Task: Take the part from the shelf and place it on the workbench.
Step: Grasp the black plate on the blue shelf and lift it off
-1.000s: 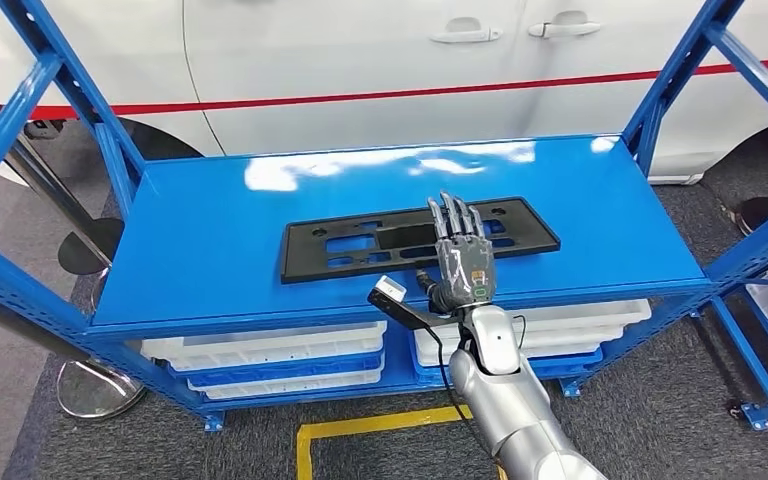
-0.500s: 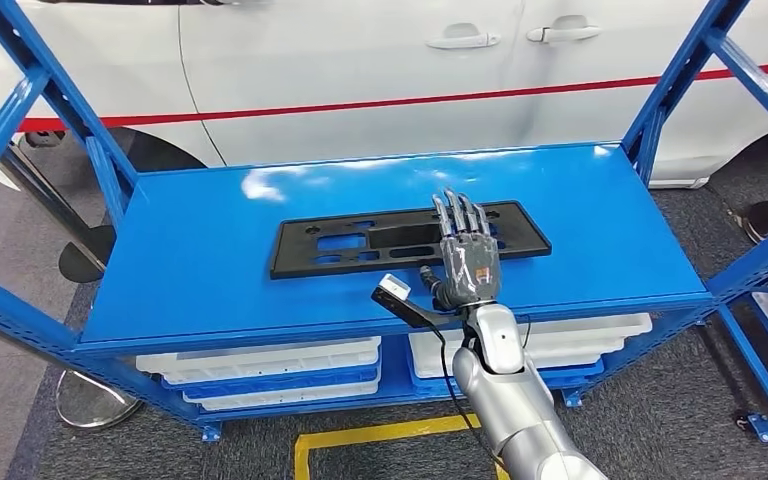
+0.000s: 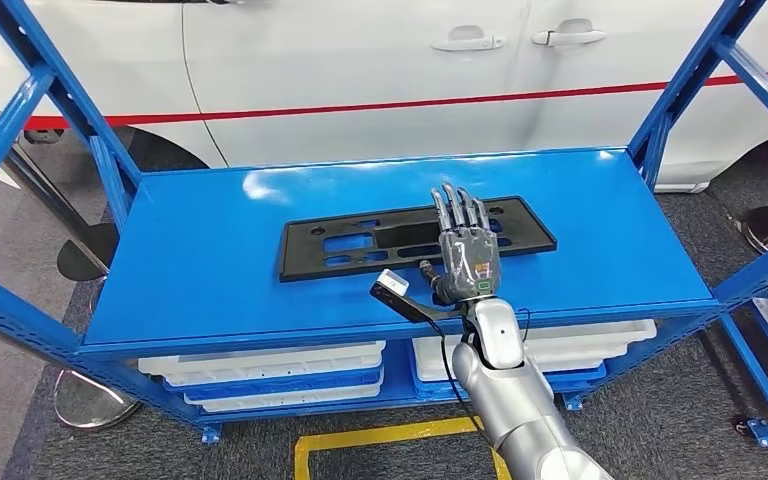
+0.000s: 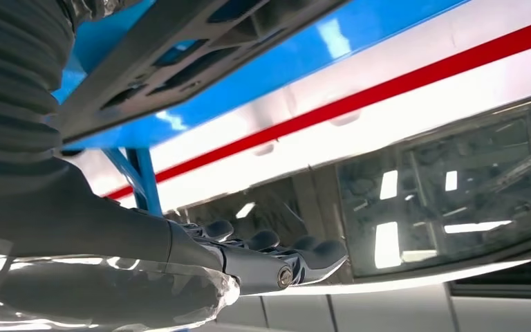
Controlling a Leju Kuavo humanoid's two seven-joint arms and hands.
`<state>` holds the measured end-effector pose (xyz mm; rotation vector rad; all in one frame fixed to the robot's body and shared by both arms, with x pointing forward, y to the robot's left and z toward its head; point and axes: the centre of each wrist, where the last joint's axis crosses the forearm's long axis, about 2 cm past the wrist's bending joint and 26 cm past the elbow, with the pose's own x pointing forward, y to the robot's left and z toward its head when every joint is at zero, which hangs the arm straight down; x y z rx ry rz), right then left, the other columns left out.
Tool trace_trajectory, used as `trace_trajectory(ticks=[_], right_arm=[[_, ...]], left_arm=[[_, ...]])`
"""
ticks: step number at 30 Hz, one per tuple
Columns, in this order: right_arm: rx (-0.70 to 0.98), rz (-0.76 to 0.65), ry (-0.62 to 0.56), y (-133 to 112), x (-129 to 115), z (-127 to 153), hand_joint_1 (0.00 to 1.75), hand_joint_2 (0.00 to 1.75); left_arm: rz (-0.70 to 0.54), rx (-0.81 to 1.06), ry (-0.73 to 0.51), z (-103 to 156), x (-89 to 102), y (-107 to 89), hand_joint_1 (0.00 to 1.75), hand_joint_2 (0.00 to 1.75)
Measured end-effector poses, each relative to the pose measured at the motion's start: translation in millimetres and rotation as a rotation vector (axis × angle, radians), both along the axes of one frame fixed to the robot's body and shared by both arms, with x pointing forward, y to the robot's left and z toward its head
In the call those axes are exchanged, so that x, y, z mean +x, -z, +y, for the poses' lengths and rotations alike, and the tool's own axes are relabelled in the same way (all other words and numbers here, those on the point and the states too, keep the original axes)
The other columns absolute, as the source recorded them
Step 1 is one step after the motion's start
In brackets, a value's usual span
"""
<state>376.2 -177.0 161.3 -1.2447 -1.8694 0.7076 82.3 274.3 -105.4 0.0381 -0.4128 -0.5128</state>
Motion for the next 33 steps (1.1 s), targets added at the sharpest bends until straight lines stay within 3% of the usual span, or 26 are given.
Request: trace_trajectory(ticks=[33], right_arm=[[-0.087, 0.108, 0.013, 17, 5, 9, 0.00, 1.75]], left_arm=[[-0.019, -0.007, -0.012, -2, 6.7, -1.4, 0.00, 0.00]])
